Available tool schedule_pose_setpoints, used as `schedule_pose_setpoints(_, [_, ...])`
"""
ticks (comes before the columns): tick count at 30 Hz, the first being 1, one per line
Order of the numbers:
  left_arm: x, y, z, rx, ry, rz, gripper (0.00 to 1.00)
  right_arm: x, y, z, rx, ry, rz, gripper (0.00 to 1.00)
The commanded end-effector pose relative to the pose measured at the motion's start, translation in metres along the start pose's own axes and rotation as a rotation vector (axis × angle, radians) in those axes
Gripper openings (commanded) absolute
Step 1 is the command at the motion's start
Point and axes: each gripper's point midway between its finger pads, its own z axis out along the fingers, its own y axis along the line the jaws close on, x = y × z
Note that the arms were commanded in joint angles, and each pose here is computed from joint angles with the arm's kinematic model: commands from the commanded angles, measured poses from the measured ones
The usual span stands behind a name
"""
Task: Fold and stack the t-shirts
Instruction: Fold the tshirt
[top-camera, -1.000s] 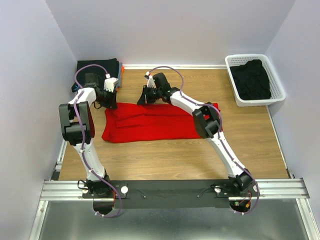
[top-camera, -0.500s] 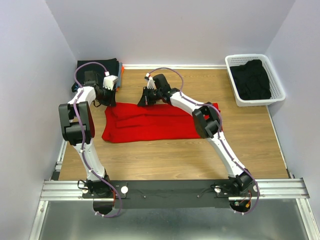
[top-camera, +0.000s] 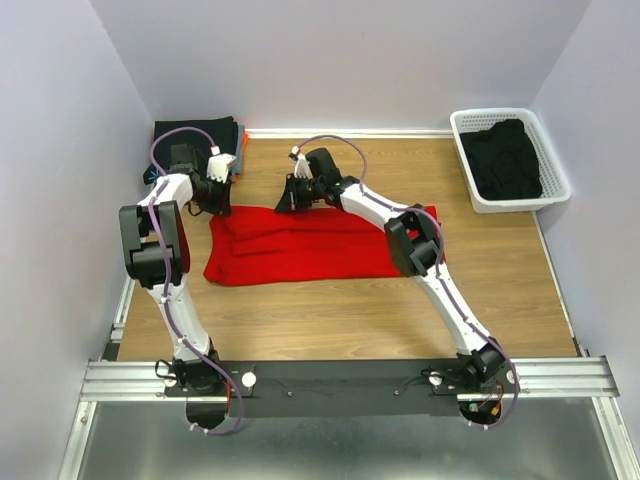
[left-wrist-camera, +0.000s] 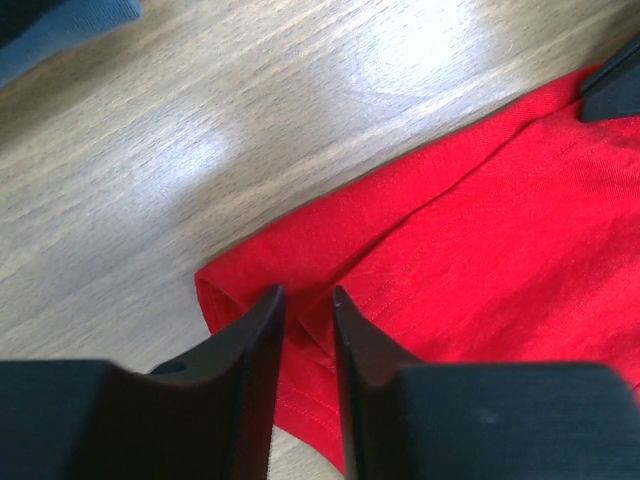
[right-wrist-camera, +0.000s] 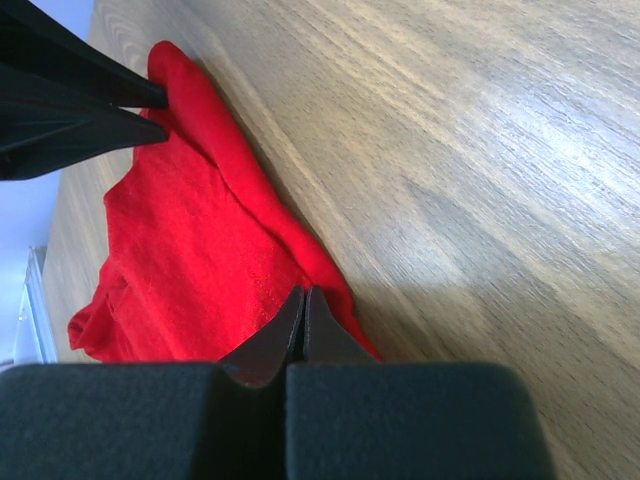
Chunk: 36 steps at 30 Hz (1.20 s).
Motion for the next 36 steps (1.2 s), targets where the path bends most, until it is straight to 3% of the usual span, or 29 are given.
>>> schedule_pose_setpoints(1, [-0.006,-0.004,-0.005,0.019,-0.015,0.012,0.29,-0.009,0.030,-0.010,-0.051,0.000,-0.039,0.01])
schedule_pose_setpoints(4, [-0.011,-0.009,-0.008,0.032,-0.029,0.021,0.21,-0.013,0.034,-0.012,-0.056,-0.006,-0.044,0.01])
schedule_pose_setpoints(9, [-0.020,-0.011,-0.016,0.037,-0.051,0.040,0.00,-0.021,0.043,-0.018,-0.065,-0.020,-0.060,0.00])
schedule_pose_setpoints(18, [-0.029,-0.022,-0.041,0.033,-0.084,0.107,0.00,-0.028,0.057,-0.030,-0.075,-0.030,-0.085,0.01])
schedule_pose_setpoints(36, [0.007,-0.069,-0.069,0.158,-0.053,0.189,0.00,-0.006,0.077,-0.059,-0.110,0.032,-0.077,0.01])
